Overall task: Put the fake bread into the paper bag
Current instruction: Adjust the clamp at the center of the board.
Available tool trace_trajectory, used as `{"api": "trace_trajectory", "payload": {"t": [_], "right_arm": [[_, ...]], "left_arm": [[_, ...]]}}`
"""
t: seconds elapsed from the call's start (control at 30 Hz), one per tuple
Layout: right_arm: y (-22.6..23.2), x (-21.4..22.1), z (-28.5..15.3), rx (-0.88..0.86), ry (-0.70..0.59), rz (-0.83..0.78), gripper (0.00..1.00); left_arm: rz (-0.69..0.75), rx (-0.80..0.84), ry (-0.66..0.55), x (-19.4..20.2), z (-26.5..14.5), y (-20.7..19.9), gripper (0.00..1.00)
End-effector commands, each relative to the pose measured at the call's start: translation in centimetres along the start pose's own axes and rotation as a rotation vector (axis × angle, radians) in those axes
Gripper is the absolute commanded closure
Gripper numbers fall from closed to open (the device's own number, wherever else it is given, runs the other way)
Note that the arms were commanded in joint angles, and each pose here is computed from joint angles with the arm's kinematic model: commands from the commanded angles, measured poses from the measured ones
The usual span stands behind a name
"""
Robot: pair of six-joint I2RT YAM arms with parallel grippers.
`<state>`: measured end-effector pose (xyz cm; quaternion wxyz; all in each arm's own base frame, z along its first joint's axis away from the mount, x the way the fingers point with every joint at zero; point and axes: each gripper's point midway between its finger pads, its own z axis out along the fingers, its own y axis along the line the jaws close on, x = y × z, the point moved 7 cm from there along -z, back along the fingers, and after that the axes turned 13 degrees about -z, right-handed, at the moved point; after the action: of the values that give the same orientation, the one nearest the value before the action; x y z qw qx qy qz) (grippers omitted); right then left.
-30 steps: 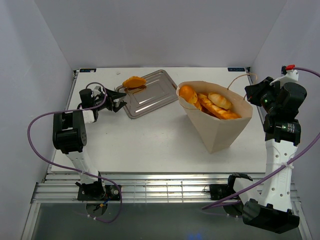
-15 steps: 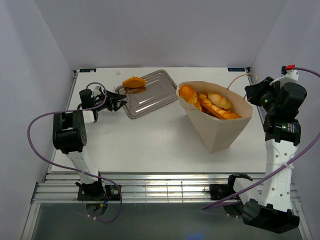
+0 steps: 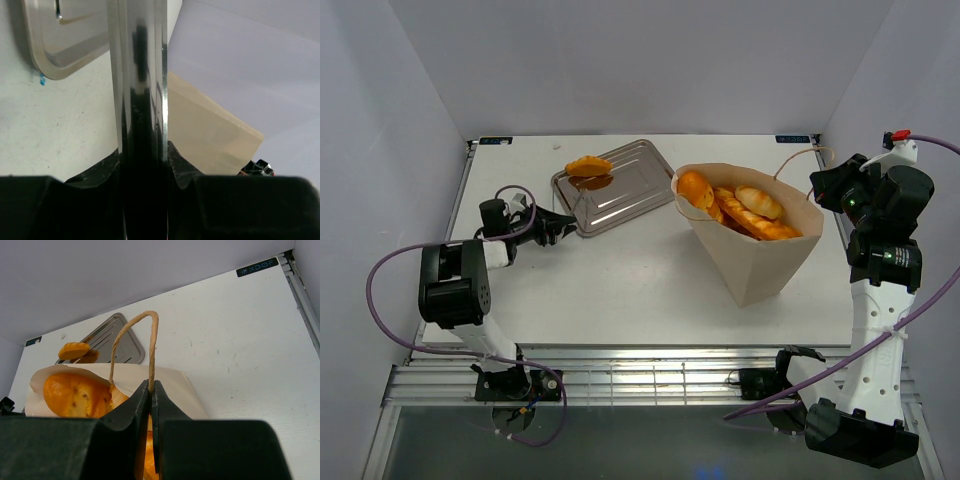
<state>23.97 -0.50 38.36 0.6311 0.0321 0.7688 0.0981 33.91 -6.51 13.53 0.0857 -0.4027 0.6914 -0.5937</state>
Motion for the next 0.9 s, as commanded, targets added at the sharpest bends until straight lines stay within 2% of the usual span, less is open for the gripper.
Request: {"api": "trace_trajectory", "payload": {"t": [0.0, 0.17, 0.2, 0.43, 0.47, 0.5, 0.57, 0.6, 0.63, 0.67, 0.7, 0.73, 0.77, 0.8, 0.87], "right_arm": [[0.3, -1.2, -0.3, -0.011, -0.066, -0.034, 0.92], [0.3, -1.2, -0.4, -0.012, -0.068, -0.033, 0.92], [0.3, -1.2, -0.4, -0.013, -0.068, -0.033, 0.92], [0.4, -1.2, -0.3, -0.022, -0.065, -0.031, 0.92], [0.4, -1.3, -0.4, -0.022, -0.068, -0.033, 0.92], [0.3, -1.2, -0.4, -0.018, -0.067, -0.036, 0.92], [0.3, -1.2, -0.4, -0.011, -0.068, -0.039, 0.92], [0.3, -1.2, -0.4, -0.013, -0.068, -0.04, 0.92], [0.3, -1.1, -0.4, -0.011, -0.068, -0.04, 0.92], [0.2, -1.1, -0.4, -0.011, -0.066, -0.04, 0.92], [0.3, -1.1, -0.4, -0.013, -0.068, -0.04, 0.92], [0.3, -1.1, -0.5, -0.013, -0.069, -0.041, 0.92], [0.3, -1.0, -0.5, -0.014, -0.067, -0.04, 0.92], [0.4, -1.2, -0.5, -0.016, -0.07, -0.04, 0.92], [0.4, -1.2, -0.6, -0.021, -0.071, -0.036, 0.92]], "left_arm": [[0.16, 0.03, 0.012, 1.9, -1.4, -2.2, 0.76], [0.337, -0.081, -0.071, 1.8, -2.3, -3.2, 0.81], [0.389, -0.08, -0.096, 1.3, -2.2, -4.4, 0.83], [0.489, -0.095, -0.045, 1.9, -1.9, -5.7, 0.88], [0.487, -0.123, -0.035, 2.3, -1.8, -5.3, 0.89], [0.554, -0.147, -0.007, 3.0, -1.2, -5.0, 0.89], [0.603, -0.233, -0.023, 4.1, -1.0, -4.3, 0.92], [0.687, -0.267, 0.029, 6.1, 0.2, -3.6, 0.92], [0.731, -0.282, 0.02, 7.3, 0.1, -3.7, 0.92], [0.756, -0.338, -0.019, 7.8, 0.1, -2.5, 0.92], [0.807, -0.359, -0.001, 9.7, 0.7, -1.8, 0.93], [0.861, -0.355, -0.043, 10.8, 0.2, -2.1, 0.93], [0.886, -0.429, -0.124, 10.7, 0.0, -0.7, 0.93], [0.932, -0.439, -0.124, 12.2, 0.2, -0.1, 0.94], [0.994, -0.478, -0.234, 13.5, -0.6, 1.2, 0.96]]}}
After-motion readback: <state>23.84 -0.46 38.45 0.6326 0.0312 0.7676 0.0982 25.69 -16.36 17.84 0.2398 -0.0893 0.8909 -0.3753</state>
